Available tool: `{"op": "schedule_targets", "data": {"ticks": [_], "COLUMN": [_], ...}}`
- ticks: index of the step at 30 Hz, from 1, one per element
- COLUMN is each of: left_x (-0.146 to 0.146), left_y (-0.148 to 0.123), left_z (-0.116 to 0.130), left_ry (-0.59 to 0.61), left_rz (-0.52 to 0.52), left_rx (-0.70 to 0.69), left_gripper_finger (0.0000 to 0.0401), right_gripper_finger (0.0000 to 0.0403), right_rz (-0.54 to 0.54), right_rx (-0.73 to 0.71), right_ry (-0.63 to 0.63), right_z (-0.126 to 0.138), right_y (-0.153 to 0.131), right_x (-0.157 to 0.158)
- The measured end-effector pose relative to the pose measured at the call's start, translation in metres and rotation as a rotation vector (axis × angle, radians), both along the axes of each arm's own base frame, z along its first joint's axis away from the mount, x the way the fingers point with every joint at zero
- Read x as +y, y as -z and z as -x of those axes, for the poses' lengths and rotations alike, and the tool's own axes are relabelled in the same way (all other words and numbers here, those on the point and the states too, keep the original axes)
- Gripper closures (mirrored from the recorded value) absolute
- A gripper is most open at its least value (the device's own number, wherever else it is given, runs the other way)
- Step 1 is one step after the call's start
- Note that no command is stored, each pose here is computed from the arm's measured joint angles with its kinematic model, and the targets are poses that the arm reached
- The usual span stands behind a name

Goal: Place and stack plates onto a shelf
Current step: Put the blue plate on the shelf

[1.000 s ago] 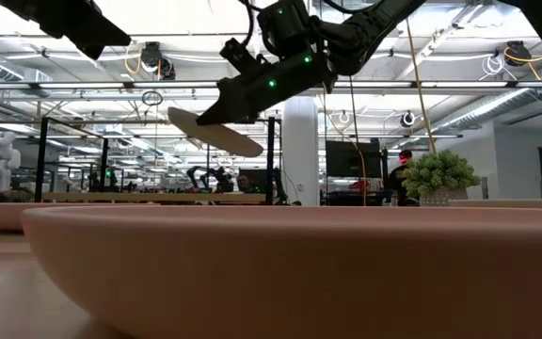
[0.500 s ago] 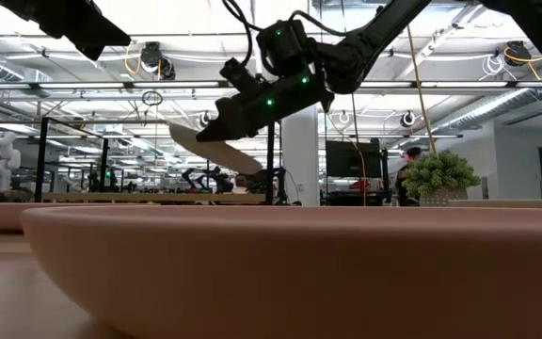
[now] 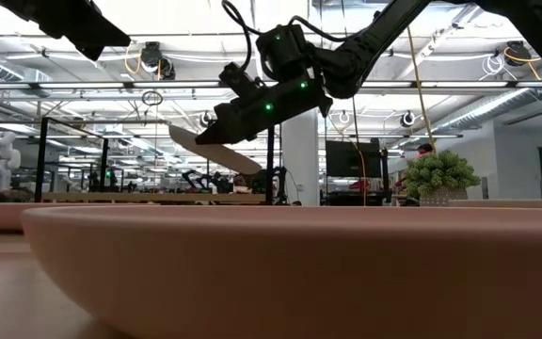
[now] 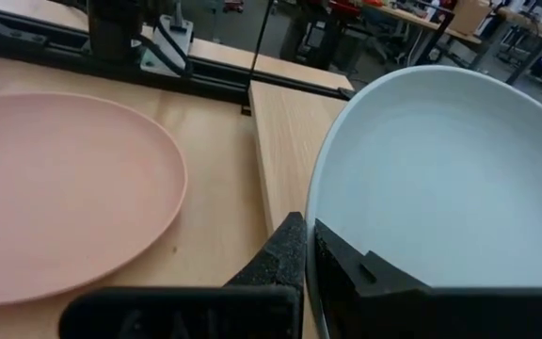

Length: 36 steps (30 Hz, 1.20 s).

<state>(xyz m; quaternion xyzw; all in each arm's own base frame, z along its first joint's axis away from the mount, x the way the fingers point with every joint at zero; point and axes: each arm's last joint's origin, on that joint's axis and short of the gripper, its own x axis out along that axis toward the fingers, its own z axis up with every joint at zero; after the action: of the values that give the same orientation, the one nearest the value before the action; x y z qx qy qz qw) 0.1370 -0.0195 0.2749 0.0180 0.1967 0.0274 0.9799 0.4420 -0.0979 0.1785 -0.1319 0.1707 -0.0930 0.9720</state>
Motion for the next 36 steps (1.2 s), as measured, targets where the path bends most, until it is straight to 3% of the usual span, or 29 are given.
{"op": "schedule_targets", "data": {"ticks": [36], "left_x": [0.0], "left_y": [0.0], "left_z": [0.0], "left_ry": [-0.002], "left_rz": [0.003], "left_rx": [-0.003], "left_gripper_finger": [0.04], "right_gripper_finger": [0.0403], "right_rz": [0.005], "right_rx": [0.126], "right_ry": [0.002], "right_z": [0.005], "right_y": [0.01], "right_x": [-0.005]}}
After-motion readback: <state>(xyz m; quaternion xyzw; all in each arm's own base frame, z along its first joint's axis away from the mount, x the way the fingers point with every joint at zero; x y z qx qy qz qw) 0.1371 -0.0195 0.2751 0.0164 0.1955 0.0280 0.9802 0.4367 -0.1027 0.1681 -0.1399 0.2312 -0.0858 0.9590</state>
